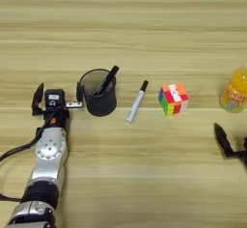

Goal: Move the objects on the table

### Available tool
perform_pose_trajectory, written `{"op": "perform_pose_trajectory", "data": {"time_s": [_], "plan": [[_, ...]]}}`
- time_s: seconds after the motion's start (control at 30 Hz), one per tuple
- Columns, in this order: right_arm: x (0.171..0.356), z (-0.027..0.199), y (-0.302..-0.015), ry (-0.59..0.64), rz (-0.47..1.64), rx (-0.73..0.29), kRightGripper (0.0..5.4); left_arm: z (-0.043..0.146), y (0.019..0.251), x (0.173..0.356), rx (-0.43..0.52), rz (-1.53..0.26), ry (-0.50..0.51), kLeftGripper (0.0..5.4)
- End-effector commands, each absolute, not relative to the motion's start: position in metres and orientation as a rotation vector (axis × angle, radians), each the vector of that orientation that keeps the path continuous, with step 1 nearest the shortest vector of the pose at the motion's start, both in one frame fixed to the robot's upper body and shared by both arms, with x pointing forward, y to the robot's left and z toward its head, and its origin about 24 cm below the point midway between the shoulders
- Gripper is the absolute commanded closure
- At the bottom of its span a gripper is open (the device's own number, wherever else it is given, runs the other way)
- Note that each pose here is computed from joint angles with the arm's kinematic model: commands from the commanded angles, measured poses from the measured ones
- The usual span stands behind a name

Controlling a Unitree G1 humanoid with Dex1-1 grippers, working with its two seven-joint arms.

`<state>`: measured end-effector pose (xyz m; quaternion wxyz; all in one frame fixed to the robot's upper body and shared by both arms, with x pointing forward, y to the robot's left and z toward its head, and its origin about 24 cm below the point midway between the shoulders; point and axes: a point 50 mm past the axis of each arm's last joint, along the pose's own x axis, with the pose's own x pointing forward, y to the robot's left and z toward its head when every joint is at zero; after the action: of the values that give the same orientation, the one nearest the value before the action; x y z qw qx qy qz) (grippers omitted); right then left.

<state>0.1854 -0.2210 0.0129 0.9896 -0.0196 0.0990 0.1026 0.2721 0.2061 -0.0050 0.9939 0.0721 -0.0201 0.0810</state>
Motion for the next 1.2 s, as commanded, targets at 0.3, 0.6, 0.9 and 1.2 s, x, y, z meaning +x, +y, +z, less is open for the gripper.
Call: {"op": "perform_pose_trajectory", "data": {"time_s": [0.3,0.6,0.9,1.2], "plan": [[0.183,0.022,-0.185,0.162,0.407,-0.020,0.04,-0.004,0.208,0.272,0.153,0.164,-0.037,0.00],[0.199,0.003,-0.163,0.193,0.372,0.001,0.04,-0.004,0.209,0.272,0.154,0.163,-0.037,0.00],[0.206,-0.005,-0.137,0.194,0.421,-0.004,0.04,-0.004,0.208,0.272,0.153,0.165,-0.038,0.00],[0.223,-0.001,-0.131,0.150,0.359,-0.004,0.04,-0.004,0.207,0.272,0.153,0.165,-0.040,0.00]]}}
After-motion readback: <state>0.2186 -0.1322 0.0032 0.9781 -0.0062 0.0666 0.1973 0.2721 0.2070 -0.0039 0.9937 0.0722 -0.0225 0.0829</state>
